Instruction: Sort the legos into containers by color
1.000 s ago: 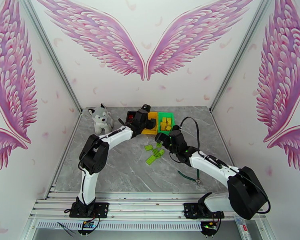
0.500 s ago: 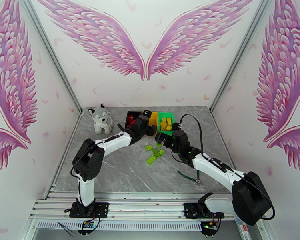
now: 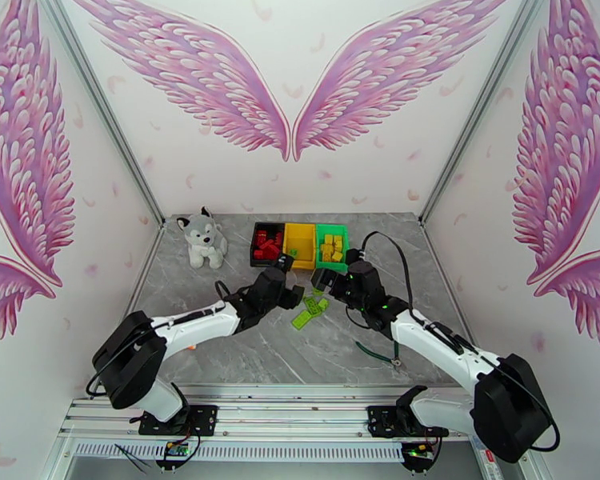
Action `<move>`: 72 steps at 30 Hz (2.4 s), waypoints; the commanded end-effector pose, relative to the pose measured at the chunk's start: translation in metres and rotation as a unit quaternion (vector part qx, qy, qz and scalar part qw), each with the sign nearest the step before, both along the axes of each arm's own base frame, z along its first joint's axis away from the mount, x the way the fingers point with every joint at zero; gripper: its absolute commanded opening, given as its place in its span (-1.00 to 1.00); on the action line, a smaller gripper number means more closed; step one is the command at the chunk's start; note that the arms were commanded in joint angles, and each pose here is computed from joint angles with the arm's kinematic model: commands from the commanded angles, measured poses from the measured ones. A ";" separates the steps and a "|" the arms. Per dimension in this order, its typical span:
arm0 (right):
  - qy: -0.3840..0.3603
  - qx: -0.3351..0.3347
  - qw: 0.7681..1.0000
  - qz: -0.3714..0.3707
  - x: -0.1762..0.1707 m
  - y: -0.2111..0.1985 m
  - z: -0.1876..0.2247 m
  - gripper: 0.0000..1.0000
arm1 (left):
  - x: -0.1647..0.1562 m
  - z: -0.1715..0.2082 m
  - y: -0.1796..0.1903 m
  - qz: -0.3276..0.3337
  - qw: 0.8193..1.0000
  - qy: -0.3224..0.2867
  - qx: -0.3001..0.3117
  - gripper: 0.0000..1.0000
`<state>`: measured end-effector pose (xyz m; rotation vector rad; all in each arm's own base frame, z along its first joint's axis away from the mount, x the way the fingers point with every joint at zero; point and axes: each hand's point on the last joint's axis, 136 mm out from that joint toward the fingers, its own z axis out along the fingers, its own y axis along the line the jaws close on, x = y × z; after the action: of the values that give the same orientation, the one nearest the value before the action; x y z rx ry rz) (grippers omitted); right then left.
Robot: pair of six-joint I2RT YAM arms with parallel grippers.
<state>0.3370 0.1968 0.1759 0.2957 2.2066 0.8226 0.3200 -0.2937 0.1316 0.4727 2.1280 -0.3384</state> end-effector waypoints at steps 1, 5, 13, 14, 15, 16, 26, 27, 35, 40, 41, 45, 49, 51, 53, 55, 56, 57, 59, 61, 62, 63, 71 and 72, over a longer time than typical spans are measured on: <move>-0.009 0.048 0.999 0.018 -0.011 0.013 0.011 0.98 | -0.017 0.003 0.008 0.014 1.000 -0.020 -0.010 0.71; -0.020 0.062 0.997 0.034 -0.020 0.026 0.017 0.98 | -0.042 -0.022 0.018 0.017 1.000 -0.019 0.002 0.79; -0.023 0.065 0.996 0.055 -0.028 0.042 0.020 0.98 | -0.074 -0.060 0.017 -0.004 1.000 -0.004 0.003 0.87; -0.025 0.066 0.996 0.057 -0.029 0.043 0.022 0.98 | -0.076 -0.063 0.016 -0.006 1.000 -0.003 0.009 0.88; -0.026 0.067 0.996 0.058 -0.029 0.043 0.023 0.98 | -0.079 -0.068 0.012 -0.011 1.000 -0.001 0.013 0.88; -0.027 0.067 0.996 0.057 -0.030 0.042 0.023 0.98 | -0.082 -0.072 0.009 -0.016 1.000 0.000 0.016 0.89; -0.041 0.055 0.997 0.045 -0.034 0.032 0.030 0.98 | -0.087 -0.095 -0.010 -0.038 0.999 0.011 0.033 0.98; -0.043 0.055 0.997 0.044 -0.034 0.031 0.031 0.98 | -0.087 -0.096 -0.012 -0.041 0.998 0.012 0.036 0.98; -0.041 0.057 0.996 0.047 -0.033 0.032 0.031 0.98 | -0.067 -0.110 -0.017 -0.049 0.998 0.033 0.036 0.84; -0.042 0.058 0.996 0.044 -0.032 0.029 0.031 0.98 | -0.054 -0.121 -0.026 -0.063 0.996 0.050 0.032 0.69; -0.041 0.058 0.996 0.044 -0.031 0.029 0.032 0.97 | -0.051 -0.121 -0.028 -0.064 0.996 0.051 0.031 0.66; -0.040 0.057 0.997 0.041 -0.030 0.027 0.030 0.98 | -0.044 -0.126 -0.033 -0.070 0.995 0.059 0.026 0.54; -0.037 0.060 0.997 0.040 -0.029 0.025 0.029 0.98 | -0.040 -0.129 -0.033 -0.068 0.995 0.062 0.026 0.21; -0.037 0.061 0.997 0.039 -0.027 0.023 0.029 0.98 | -0.037 -0.126 -0.034 -0.067 0.996 0.058 0.023 0.09; -0.037 0.062 0.997 0.039 -0.027 0.023 0.029 0.98 | -0.036 -0.121 -0.034 -0.066 0.996 0.054 0.018 -0.02; -0.035 0.062 0.997 0.039 -0.026 0.023 0.028 0.98 | -0.034 -0.116 -0.033 -0.065 0.997 0.049 0.012 -0.08; -0.035 0.063 0.997 0.038 -0.026 0.022 0.028 0.98 | -0.034 -0.113 -0.031 -0.063 0.997 0.046 0.010 -0.09; -0.034 0.063 0.997 0.038 -0.026 0.022 0.027 0.98 | -0.033 -0.110 -0.029 -0.063 0.997 0.044 0.006 -0.11; -0.034 0.063 0.997 0.038 -0.026 0.022 0.027 0.98 | -0.032 -0.099 -0.025 -0.061 0.997 0.037 -0.006 -0.14; -0.034 0.064 0.997 0.039 -0.025 0.022 0.027 0.98 | -0.031 -0.089 -0.021 -0.061 0.997 0.033 -0.019 -0.15; -0.033 0.064 0.997 0.039 -0.024 0.022 0.026 0.98 | -0.030 -0.083 -0.018 -0.059 0.998 0.029 -0.025 -0.16; -0.033 0.065 0.997 0.039 -0.024 0.022 0.026 0.98 | -0.029 -0.078 -0.016 -0.058 0.997 0.027 -0.030 -0.16; -0.024 0.062 0.997 0.044 -0.019 0.026 0.020 0.98 | 0.002 -0.039 0.003 -0.027 0.998 0.002 -0.059 -0.19; -0.023 0.062 0.997 0.043 -0.018 0.026 0.019 0.98 | 0.008 -0.035 0.004 -0.022 0.998 0.000 -0.058 -0.18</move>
<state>0.3157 0.2222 0.1951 0.2492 2.1422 0.9969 0.3157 -0.2897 0.0767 0.4632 2.1143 -0.4775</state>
